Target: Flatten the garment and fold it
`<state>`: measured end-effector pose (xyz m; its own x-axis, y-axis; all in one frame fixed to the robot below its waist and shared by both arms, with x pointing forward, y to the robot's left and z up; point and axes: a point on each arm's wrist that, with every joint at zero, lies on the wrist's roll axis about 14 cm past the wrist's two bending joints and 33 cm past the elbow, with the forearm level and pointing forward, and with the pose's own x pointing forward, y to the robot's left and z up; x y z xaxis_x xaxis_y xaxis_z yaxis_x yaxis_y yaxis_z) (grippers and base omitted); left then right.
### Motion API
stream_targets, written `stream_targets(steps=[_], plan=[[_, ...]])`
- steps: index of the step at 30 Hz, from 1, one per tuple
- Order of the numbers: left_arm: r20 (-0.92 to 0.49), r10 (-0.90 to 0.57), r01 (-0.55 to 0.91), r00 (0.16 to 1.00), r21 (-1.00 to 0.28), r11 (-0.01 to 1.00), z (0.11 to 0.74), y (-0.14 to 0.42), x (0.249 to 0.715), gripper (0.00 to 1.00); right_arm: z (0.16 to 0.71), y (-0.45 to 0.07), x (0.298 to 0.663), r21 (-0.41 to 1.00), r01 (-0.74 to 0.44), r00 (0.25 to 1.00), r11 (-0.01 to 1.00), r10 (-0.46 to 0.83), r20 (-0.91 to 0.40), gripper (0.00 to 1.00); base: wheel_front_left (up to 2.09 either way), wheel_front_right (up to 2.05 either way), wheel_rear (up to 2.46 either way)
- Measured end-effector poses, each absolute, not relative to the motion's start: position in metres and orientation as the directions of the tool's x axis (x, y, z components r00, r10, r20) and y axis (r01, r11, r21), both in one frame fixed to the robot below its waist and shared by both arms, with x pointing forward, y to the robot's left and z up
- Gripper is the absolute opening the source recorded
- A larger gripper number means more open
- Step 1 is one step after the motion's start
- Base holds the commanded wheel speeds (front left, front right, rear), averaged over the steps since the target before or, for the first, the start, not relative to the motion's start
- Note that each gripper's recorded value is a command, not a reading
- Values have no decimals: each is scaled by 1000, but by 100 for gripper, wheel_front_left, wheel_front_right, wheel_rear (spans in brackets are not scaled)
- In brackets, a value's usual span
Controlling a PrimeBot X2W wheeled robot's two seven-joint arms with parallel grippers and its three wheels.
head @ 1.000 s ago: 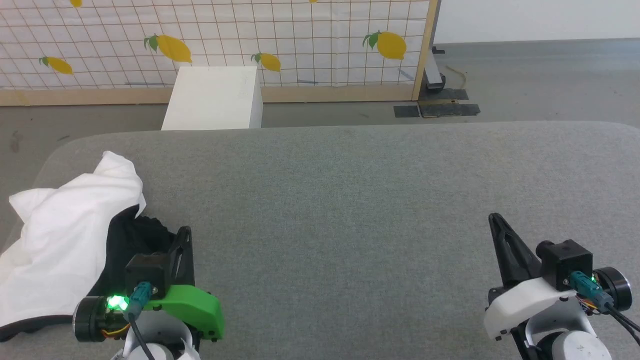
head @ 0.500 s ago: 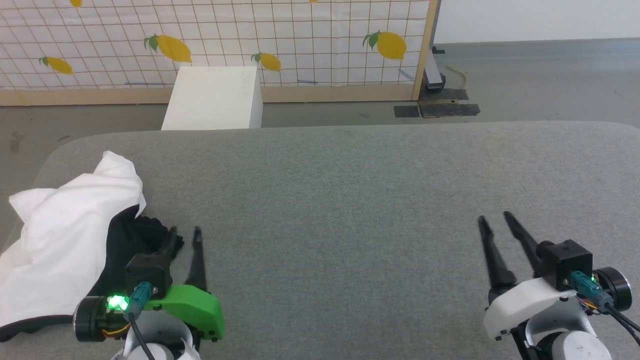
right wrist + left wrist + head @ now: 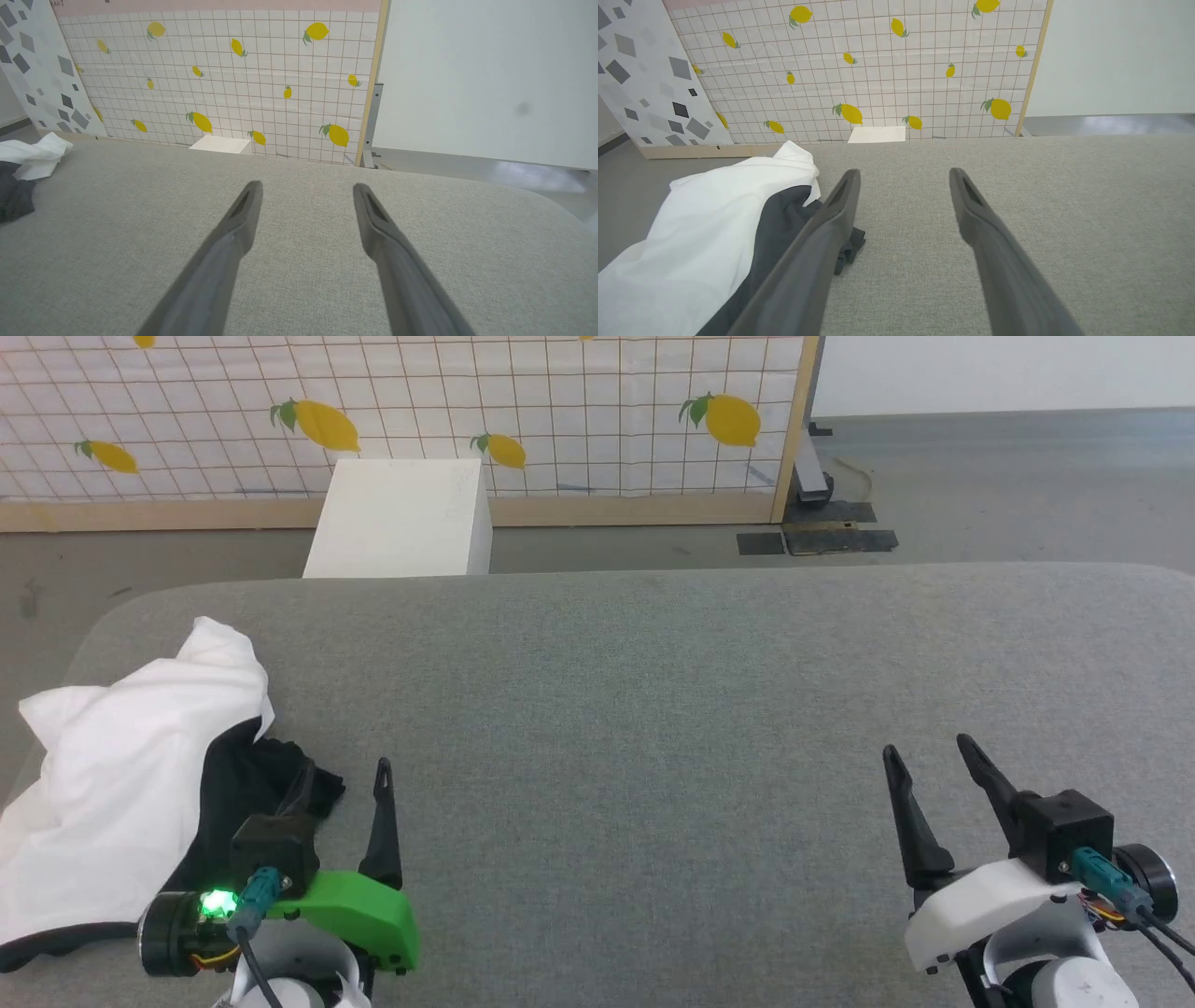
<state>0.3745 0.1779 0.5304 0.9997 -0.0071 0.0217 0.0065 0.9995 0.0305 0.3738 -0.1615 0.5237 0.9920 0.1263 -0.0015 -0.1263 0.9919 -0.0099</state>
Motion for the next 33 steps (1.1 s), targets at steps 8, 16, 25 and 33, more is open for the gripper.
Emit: stream_targets(steps=[8,16,25,33], plan=[[31,18,-19,999,27,999,531,185,371,100,521,-159,375,10,-133,991,991,133,2,100,0,0,0],[50,75,-76,996,18,997,534,203,363,100,521,-148,381,24,-165,986,986,165,11,100,0,0,0],[61,170,-170,984,7,985,533,232,343,100,520,-123,389,46,-233,972,971,232,18,100,0,0,0],[65,260,-261,963,-1,965,532,258,323,100,517,-99,397,66,-298,955,952,297,19,100,0,0,0]])
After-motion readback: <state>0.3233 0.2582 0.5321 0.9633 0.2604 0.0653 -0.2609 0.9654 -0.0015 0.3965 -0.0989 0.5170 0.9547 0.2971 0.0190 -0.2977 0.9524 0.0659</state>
